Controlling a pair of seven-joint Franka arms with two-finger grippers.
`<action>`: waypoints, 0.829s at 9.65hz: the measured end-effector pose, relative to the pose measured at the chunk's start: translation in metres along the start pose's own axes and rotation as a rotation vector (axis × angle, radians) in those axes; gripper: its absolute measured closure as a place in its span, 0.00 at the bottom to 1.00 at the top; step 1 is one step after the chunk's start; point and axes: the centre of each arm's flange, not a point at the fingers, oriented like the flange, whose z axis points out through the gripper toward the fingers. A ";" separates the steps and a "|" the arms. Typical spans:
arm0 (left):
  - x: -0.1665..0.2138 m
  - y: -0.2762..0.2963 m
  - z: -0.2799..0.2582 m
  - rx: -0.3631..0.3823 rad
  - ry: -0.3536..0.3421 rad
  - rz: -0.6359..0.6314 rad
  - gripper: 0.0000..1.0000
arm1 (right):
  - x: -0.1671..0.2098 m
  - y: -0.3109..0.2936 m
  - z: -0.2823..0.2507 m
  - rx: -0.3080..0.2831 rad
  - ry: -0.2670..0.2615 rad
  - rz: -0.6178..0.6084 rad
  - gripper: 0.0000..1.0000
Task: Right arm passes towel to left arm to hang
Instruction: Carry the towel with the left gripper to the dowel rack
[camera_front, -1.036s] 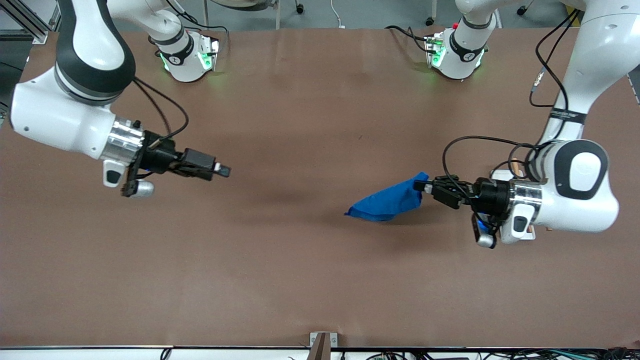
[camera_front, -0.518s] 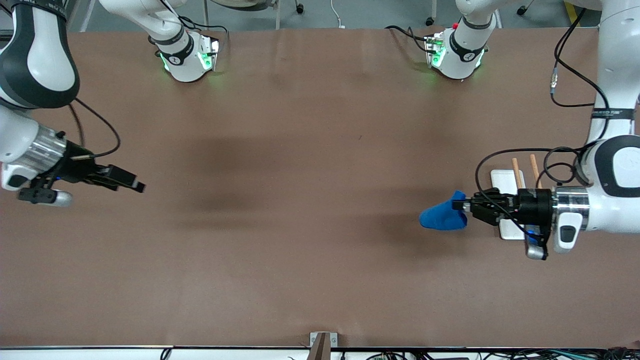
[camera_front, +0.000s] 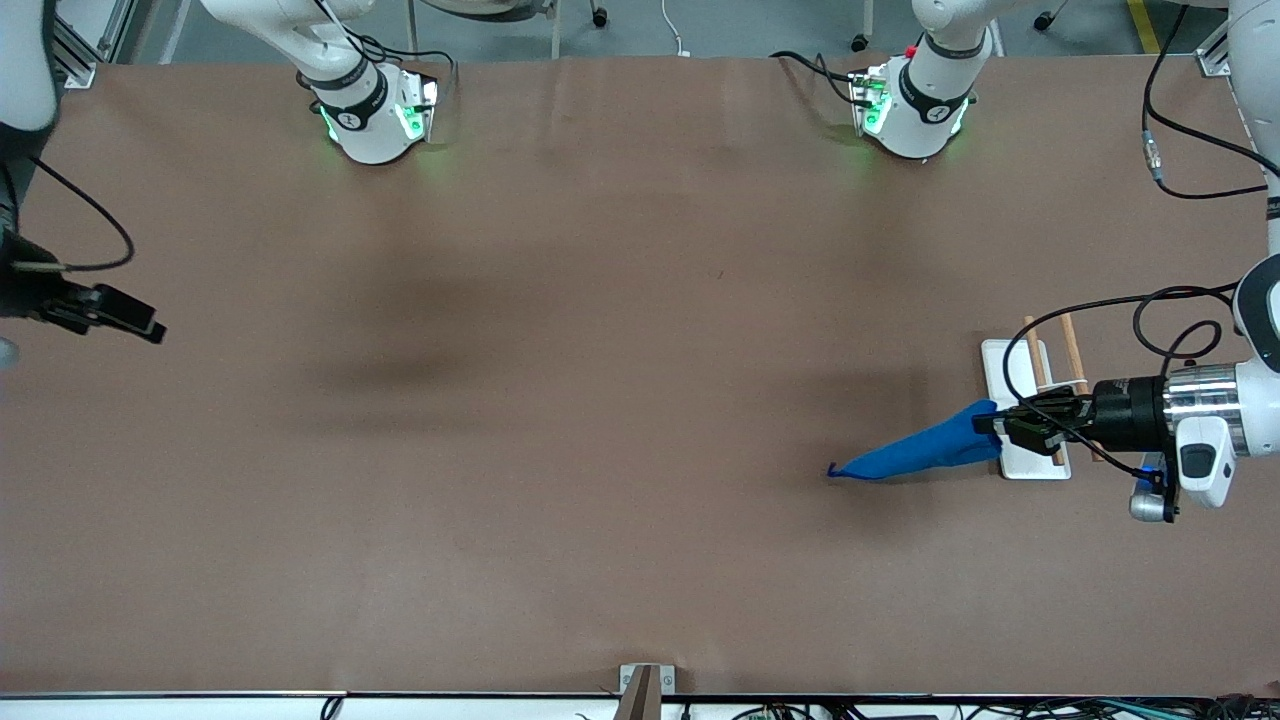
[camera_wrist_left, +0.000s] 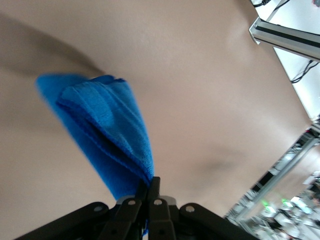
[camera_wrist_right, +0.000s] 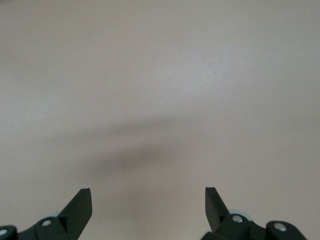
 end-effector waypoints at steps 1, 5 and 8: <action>-0.001 0.003 -0.004 0.025 0.020 0.043 0.98 | -0.008 0.006 -0.012 0.002 -0.010 0.007 0.00; -0.008 0.011 -0.015 0.231 0.138 0.090 0.98 | -0.028 0.036 -0.053 -0.006 0.012 -0.027 0.00; -0.023 0.021 -0.031 0.280 0.248 -0.146 0.98 | -0.025 0.043 -0.080 -0.056 0.055 -0.034 0.00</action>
